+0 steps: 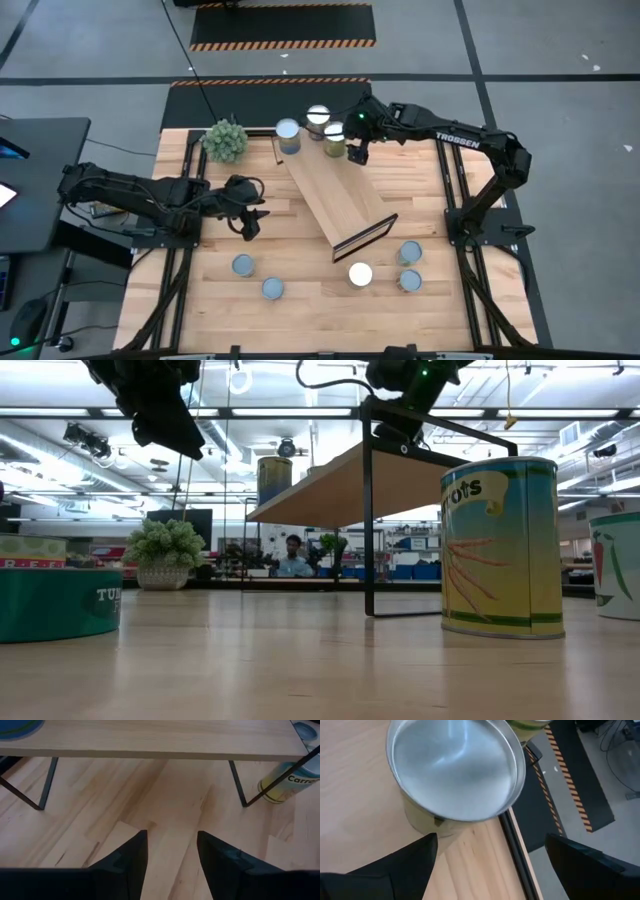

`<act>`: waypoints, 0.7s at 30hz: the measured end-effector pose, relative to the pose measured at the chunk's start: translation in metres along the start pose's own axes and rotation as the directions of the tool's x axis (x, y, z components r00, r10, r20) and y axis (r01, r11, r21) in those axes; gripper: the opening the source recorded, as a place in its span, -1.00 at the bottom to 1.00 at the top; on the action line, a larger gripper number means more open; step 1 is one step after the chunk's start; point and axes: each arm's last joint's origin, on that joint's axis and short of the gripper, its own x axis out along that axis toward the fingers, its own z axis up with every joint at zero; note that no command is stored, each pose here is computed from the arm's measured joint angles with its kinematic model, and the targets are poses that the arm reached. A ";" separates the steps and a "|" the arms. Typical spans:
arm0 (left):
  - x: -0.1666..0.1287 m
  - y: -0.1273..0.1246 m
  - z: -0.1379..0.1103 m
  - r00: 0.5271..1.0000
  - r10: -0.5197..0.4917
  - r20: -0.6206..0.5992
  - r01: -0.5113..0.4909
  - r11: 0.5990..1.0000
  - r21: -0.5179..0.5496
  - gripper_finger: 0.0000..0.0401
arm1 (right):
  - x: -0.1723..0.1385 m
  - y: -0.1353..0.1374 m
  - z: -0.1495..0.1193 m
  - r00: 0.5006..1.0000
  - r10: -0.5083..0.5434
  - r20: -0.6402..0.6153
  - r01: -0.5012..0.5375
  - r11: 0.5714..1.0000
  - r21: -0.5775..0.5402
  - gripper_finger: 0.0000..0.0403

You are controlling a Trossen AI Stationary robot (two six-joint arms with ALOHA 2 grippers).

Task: Pick and place cans onto a shelf
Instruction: Put the canned oranges on the shelf, then put the canned carrots on the shelf

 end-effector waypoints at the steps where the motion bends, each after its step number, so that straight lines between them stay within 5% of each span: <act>1: 0.000 0.000 0.000 1.000 -0.005 -0.003 0.005 1.000 0.000 -0.12 | 0.000 0.000 -0.001 1.000 0.001 -0.006 -0.001 1.000 -0.001 0.87; 11: -0.002 -0.009 -0.006 0.936 -0.309 -0.169 0.310 0.950 -0.021 -0.12 | -0.033 0.018 0.005 0.996 0.028 -0.086 -0.029 0.999 -0.014 0.87; 21: -0.003 -0.010 -0.008 0.933 -0.309 -0.185 0.308 0.951 -0.032 -0.12 | -0.091 0.085 0.020 0.985 0.169 0.038 -0.172 0.980 0.104 0.87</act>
